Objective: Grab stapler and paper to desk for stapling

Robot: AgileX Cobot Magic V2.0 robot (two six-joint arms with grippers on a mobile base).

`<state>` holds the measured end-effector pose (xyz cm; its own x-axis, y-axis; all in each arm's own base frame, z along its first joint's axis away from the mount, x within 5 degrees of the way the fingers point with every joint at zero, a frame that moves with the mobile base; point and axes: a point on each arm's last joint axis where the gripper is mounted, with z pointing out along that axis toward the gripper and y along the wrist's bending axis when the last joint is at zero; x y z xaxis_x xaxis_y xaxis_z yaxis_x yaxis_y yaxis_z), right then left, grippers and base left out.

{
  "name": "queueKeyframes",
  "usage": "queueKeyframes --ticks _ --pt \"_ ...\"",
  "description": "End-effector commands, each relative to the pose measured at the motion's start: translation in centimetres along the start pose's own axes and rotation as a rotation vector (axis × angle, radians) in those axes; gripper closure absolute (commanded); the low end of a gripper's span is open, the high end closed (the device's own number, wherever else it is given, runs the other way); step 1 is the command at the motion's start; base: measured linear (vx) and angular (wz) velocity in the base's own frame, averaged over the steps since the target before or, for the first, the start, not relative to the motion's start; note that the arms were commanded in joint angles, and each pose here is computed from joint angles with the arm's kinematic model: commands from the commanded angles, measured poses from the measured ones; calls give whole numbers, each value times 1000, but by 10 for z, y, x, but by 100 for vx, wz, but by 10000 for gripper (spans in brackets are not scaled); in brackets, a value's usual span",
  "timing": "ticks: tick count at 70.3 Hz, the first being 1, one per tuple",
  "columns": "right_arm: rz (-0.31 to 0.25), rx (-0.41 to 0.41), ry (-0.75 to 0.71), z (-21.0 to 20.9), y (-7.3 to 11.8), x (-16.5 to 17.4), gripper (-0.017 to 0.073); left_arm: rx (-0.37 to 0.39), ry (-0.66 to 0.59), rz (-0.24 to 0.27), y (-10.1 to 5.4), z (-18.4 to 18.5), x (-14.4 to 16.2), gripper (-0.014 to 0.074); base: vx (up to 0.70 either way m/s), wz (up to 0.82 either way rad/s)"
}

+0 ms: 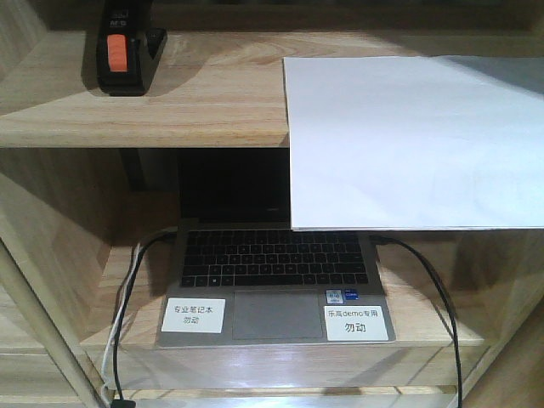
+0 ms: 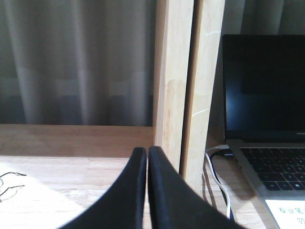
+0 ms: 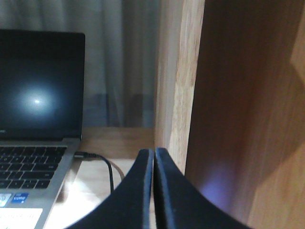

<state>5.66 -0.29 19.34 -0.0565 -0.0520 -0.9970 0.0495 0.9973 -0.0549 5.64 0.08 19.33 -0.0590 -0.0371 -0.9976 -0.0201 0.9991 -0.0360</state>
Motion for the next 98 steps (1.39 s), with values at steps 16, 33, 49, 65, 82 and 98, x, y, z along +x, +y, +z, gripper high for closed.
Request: queueKeyframes --ticks 16,33,49,65,82,98 --pt "-14 24 -260 -4 -2 -23 568 4 -255 -19 0 -4 -20 600 0 0" --pt "-12 41 -505 -16 -4 -60 566 6 -630 -49 0 -22 -66 600 0 0" --pt "-12 55 -739 -53 -8 -133 566 20 -815 -42 -3 -62 -154 600 0 0" --pt "-8 59 -841 -85 -12 -212 566 30 -855 -27 -8 -91 -243 600 0 0" --pt "-9 39 -587 -57 -16 -284 566 38 -567 -26 -11 -58 -294 595 0 0" --pt "58 -20 -258 0 -13 -282 551 43 -290 -35 -13 -18 -283 575 0 0"
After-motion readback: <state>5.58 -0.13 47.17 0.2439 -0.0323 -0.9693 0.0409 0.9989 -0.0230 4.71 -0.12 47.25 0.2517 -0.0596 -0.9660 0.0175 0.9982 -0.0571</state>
